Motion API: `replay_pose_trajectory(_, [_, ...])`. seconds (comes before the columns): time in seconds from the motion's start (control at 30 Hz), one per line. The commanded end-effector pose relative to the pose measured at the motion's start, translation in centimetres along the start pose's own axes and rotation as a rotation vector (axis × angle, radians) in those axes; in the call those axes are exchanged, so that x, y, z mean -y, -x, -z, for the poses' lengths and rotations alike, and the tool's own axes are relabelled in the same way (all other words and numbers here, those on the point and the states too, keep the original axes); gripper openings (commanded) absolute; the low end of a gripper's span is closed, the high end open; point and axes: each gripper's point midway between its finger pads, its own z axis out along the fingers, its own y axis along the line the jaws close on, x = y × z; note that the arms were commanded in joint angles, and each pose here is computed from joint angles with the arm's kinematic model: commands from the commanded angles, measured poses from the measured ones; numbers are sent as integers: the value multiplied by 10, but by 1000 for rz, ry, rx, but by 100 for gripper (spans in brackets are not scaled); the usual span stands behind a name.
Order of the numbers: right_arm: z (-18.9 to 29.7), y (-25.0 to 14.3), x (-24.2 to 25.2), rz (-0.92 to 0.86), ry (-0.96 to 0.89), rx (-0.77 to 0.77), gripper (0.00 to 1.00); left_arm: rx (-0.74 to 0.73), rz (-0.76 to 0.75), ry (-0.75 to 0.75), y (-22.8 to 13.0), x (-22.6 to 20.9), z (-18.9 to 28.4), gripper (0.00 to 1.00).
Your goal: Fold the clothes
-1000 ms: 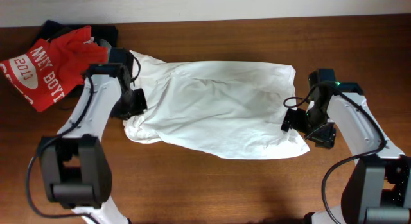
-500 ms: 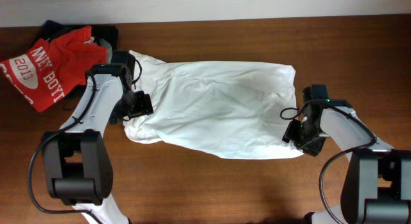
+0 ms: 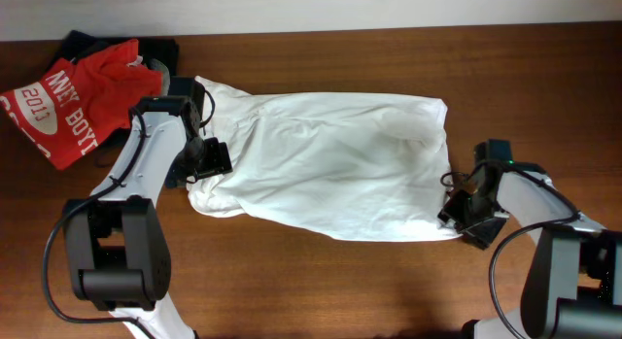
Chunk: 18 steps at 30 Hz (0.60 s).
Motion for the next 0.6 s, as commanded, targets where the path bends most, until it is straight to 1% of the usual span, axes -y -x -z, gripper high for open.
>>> replay_pose_trajectory(0.0, [-19,-11,22,-34,-63,-28,55,-10,-7,10,-2,-1,-4,84])
replay_pose_trajectory(0.03, [-21,-13,23,-35,-61,-31,47,-9,-9,10,-2,0,-4,84])
replay_pose_trajectory(0.07, [-21,-13,23,-35,-61,-32,36,-10,-10,10,-2,0,-4,84])
replay_pose_trajectory(0.13, [-20,-13,24,-54,-61,-31,4,-11,-9,10,-3,0,-4,84])
replay_pose_trajectory(0.2, [-10,-3,32,-123,-58,-41,4,-35,-10,-21,-8,5,-4,77])
replay_pose_trajectory(0.23, [0,4,39,-160,-60,-49,4,-55,-18,-56,-12,11,-3,76])
replay_pose_trajectory(0.27, [17,17,46,-205,-52,-50,4,-76,-50,-93,-17,17,-3,75])
replay_pose_trajectory(0.33, [57,44,62,-253,-36,-27,4,-112,-80,-88,-30,25,0,73])
replay_pose_trajectory(0.4, [85,61,79,-306,-40,3,4,-148,-129,-74,-45,36,2,73])
replay_pose_trajectory(0.43, [90,63,80,-310,-24,1,4,-158,-155,-68,-51,43,3,74])
replay_pose_trajectory(0.47, [90,60,73,-263,11,-17,18,-177,-180,-60,-59,48,4,77])
replay_pose_trajectory(0.5, [90,57,65,-235,41,-34,79,-201,-197,-50,-68,51,5,79])
replay_pose_trajectory(0.53, [90,55,55,-196,74,-45,99,-237,-213,-35,-78,51,7,80])
replay_pose_trajectory(0.57, [90,53,51,-168,86,-49,99,-269,-221,-22,-87,50,9,80])
